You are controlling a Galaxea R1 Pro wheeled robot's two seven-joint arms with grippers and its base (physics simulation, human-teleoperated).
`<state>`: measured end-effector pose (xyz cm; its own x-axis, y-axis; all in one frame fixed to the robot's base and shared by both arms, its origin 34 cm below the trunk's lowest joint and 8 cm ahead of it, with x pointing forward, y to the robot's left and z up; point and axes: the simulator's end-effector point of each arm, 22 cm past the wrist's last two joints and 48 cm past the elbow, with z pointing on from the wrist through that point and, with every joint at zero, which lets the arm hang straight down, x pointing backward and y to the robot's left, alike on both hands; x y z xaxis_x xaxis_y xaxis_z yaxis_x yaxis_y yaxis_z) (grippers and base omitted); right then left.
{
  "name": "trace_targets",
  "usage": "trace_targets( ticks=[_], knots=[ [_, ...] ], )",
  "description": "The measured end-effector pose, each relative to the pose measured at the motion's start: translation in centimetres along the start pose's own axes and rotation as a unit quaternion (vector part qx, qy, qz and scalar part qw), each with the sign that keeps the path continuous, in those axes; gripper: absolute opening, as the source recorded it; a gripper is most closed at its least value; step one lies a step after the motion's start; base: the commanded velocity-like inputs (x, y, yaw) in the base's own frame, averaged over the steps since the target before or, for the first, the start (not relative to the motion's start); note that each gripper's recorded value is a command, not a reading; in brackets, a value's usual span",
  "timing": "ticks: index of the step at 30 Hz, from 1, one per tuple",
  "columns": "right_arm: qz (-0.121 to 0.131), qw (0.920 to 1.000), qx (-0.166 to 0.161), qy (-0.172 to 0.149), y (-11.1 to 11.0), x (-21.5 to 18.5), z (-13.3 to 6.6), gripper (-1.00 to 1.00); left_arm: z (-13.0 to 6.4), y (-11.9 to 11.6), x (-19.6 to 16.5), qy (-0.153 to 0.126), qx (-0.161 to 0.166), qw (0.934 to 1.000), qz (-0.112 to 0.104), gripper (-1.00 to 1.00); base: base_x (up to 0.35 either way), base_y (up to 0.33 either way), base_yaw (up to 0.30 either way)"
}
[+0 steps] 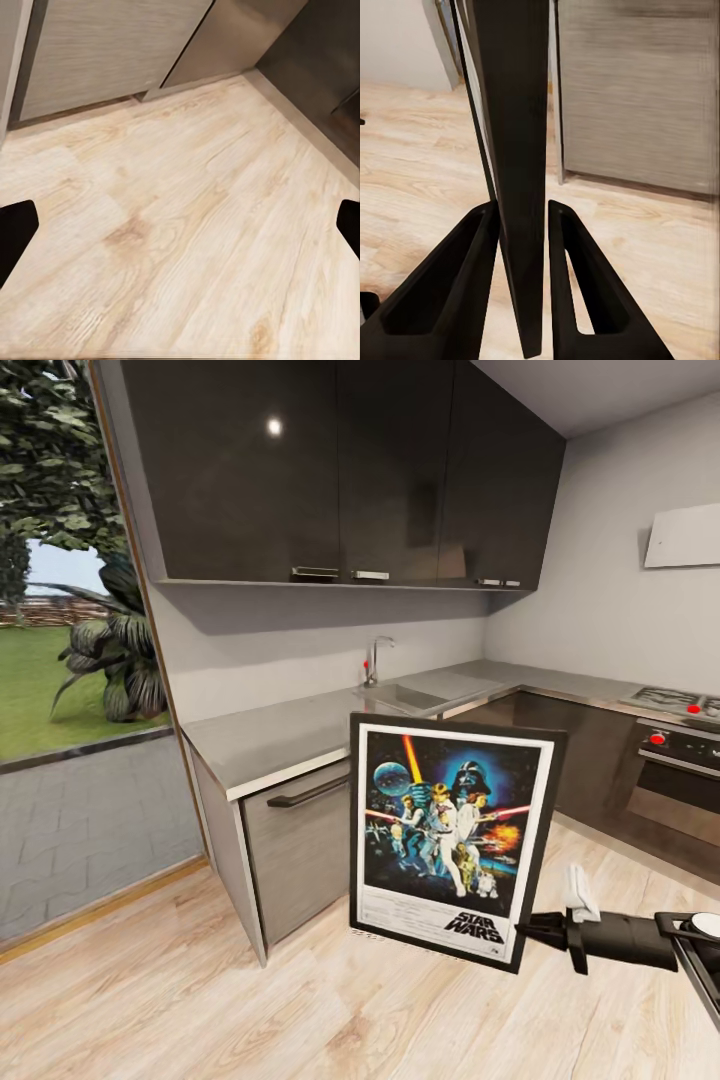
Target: Pick up the poster from the kitchen countertop and hang it on one of the wall nails in the kitchen.
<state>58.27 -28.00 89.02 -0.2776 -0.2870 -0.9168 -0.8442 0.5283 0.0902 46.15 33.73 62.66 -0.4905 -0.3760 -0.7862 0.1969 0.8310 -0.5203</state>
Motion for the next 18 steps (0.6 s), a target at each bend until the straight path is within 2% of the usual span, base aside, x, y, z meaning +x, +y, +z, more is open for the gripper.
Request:
trace_targets(
  ticks=[18],
  knots=[
    [0.004, 1.0, 0.002, -0.001, -0.29, 0.21, -0.06, -1.0, -0.09, -0.01, 0.59, 0.005, -0.002, 1.0, -0.004, 1.0, 0.0, 0.0, 0.0]
  ],
)
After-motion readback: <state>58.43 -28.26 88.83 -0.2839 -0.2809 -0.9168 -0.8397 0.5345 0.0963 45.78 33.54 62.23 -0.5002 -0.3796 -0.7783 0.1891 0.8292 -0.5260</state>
